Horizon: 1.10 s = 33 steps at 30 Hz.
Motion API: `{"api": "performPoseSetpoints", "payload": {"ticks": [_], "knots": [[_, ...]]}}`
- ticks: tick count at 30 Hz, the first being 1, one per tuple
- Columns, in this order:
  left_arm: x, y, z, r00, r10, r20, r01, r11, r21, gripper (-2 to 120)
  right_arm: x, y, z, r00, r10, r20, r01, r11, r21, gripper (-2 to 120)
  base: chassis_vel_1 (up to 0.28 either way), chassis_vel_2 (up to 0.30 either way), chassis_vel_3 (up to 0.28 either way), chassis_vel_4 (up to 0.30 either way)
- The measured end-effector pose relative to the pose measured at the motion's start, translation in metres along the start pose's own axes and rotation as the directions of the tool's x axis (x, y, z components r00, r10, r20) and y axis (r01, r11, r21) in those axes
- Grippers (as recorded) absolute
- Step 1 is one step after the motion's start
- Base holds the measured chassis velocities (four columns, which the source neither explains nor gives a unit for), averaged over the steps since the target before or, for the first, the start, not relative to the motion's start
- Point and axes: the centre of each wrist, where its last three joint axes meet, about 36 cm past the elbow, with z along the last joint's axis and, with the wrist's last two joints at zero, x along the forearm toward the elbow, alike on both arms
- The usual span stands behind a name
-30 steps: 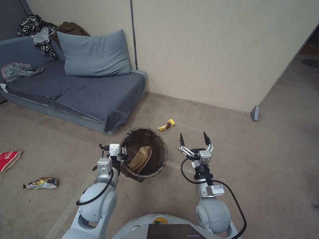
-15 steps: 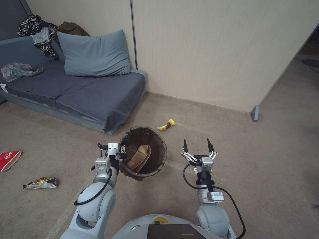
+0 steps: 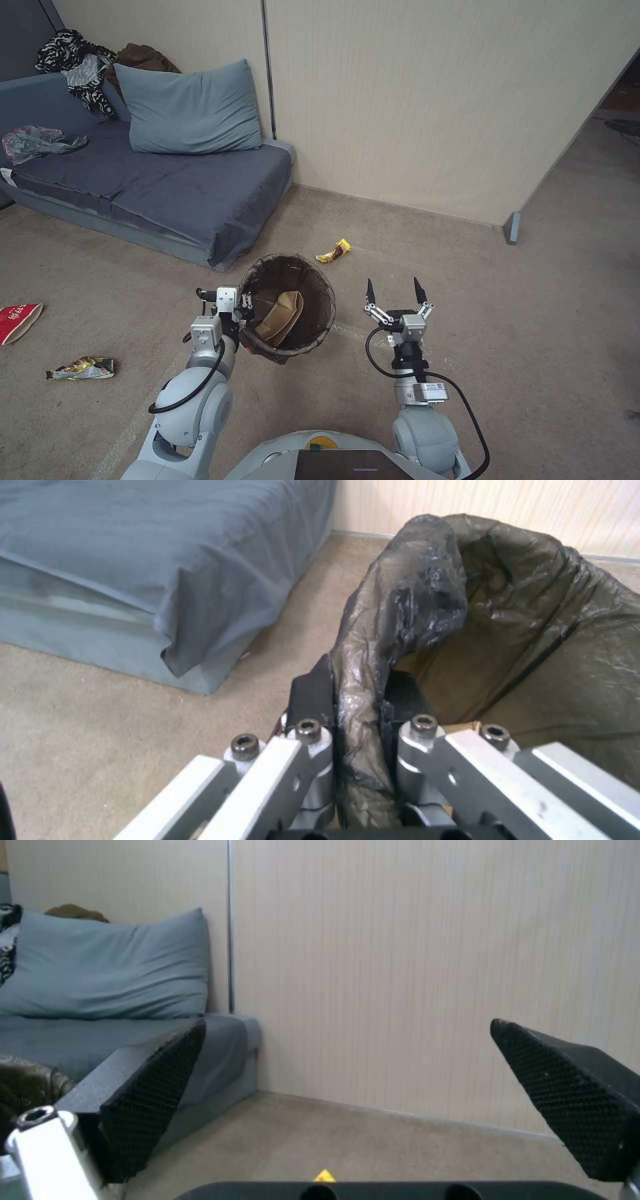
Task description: Pick up the trash bin, then pick up the garbage from the floor and place it into the trash bin.
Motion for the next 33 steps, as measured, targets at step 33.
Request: {"api": "performPoseSetpoints", "payload": {"ticks": [33], "knots": [[-0.001,-0.002,0.003,1.000,0.002,-0.006,-0.002,1.000,-0.005,7,-0.003,0.001,0.011,0.996,-0.076,0.035,0.076,0.997,0.006,100,-0.153,0.154,0.157,-0.159]]}}
